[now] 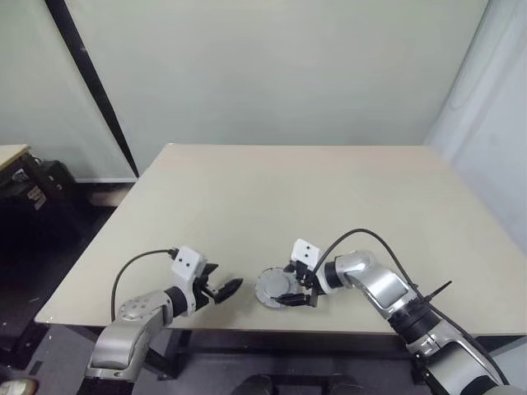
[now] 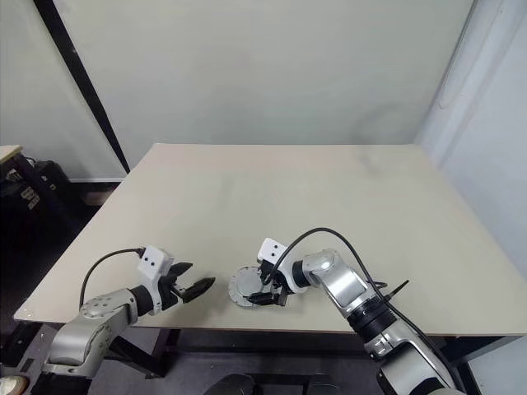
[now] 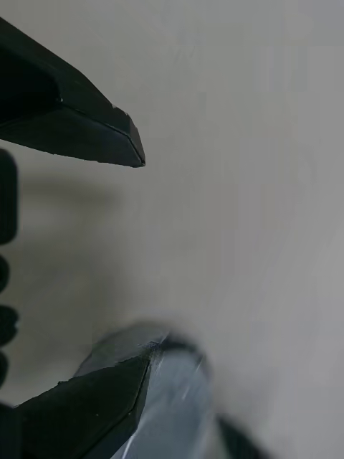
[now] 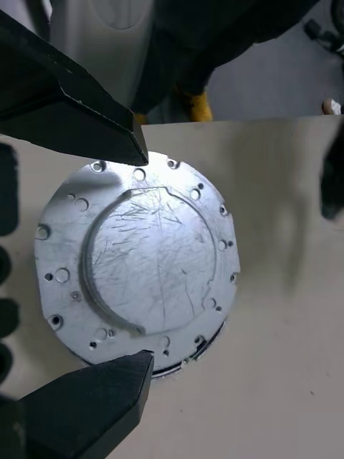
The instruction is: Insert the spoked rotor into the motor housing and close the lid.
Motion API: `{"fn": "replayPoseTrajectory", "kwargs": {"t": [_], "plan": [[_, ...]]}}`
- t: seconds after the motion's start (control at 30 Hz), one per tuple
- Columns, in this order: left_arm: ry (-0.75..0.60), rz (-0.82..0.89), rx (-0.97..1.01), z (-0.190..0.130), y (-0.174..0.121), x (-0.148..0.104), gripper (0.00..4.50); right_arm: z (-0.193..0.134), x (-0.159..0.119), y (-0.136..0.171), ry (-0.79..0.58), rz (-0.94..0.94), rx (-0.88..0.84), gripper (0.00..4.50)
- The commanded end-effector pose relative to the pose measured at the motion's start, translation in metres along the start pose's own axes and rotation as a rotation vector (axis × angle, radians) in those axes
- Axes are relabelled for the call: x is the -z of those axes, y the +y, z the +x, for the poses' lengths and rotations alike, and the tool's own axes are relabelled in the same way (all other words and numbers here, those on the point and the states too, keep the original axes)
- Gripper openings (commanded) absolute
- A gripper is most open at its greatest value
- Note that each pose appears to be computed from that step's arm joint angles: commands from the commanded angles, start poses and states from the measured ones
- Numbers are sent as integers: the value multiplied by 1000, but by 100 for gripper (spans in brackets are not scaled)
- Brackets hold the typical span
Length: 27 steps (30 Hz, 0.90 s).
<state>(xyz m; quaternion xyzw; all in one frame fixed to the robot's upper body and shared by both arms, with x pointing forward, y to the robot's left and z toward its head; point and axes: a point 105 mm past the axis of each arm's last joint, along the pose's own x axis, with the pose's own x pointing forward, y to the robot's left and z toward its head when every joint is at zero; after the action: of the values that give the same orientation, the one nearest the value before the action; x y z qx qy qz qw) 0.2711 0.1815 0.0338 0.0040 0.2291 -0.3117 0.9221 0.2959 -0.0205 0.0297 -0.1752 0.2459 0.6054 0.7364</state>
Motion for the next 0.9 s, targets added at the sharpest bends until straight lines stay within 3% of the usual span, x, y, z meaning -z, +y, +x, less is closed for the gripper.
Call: {"fn": "replayPoseTrajectory", "kwargs": {"t": [0.03, 0.5, 0.63, 0.9], "plan": [[17, 31, 87, -4, -13, -7, 450, 1, -14, -5, -30, -63, 7, 449], [122, 32, 200, -5, -25, 7, 450, 8, -12, -8, -26, -67, 13, 449], [135, 36, 200, -5, -24, 10, 450, 9, -13, -10, -35, -55, 27, 324], [146, 42, 196, -4, -23, 15, 450, 9, -20, -7, -71, 24, 38, 321]]}}
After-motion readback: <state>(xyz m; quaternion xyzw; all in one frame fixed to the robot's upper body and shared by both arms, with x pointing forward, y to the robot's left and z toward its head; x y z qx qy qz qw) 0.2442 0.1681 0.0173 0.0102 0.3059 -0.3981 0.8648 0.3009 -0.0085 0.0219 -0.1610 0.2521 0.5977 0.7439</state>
